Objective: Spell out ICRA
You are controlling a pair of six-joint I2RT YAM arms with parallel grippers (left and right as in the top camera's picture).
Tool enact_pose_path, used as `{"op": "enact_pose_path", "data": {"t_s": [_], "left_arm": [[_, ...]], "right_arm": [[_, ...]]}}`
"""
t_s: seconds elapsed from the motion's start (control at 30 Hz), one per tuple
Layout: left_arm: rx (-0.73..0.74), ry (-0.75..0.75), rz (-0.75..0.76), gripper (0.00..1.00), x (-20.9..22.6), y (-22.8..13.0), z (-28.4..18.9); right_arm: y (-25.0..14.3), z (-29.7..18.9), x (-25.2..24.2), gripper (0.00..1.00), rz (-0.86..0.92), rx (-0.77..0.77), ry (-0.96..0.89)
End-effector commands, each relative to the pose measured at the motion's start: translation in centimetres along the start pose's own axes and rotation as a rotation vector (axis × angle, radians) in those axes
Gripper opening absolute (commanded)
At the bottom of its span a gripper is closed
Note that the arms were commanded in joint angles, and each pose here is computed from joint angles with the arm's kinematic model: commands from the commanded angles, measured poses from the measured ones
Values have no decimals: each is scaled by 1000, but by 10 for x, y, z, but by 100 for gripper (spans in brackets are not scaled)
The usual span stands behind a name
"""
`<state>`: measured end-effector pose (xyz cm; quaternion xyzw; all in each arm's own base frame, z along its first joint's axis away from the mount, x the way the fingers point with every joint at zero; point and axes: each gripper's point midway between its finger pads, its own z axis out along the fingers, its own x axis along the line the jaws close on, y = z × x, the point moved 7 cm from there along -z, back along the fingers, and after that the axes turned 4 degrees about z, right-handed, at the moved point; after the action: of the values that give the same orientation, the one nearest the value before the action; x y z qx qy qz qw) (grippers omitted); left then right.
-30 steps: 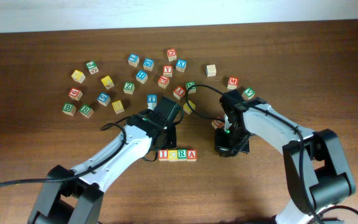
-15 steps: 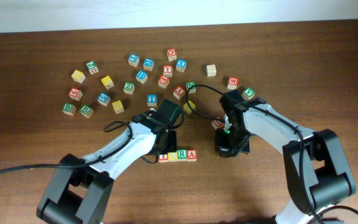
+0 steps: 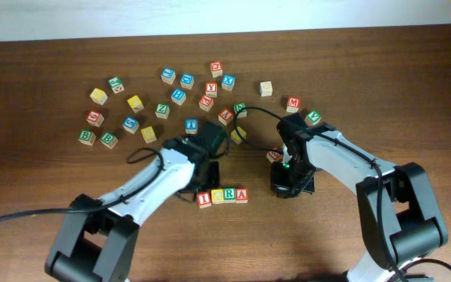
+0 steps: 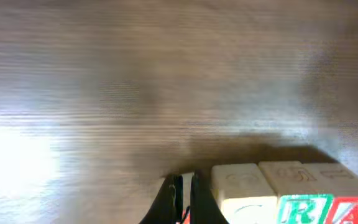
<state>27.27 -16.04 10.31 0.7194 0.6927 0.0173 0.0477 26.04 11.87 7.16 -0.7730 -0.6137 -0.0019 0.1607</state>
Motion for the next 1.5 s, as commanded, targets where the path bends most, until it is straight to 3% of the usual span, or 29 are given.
{"op": "enact_pose_path", "data": {"t_s": [0.0, 0.2, 0.43, 1.47], "left_arm": [[-16, 7, -100, 0, 27, 14, -25], [99, 35, -137, 0, 49, -4, -14], [278, -167, -161, 0, 38, -48, 20], [119, -260, -84, 0, 28, -26, 14]], "right_arm": [[4, 0, 2, 4, -12, -7, 3], [6, 0, 4, 4, -7, -21, 15], [-1, 6, 21, 4, -63, -31, 15], [-11, 13, 45, 4, -129, -41, 45]]}}
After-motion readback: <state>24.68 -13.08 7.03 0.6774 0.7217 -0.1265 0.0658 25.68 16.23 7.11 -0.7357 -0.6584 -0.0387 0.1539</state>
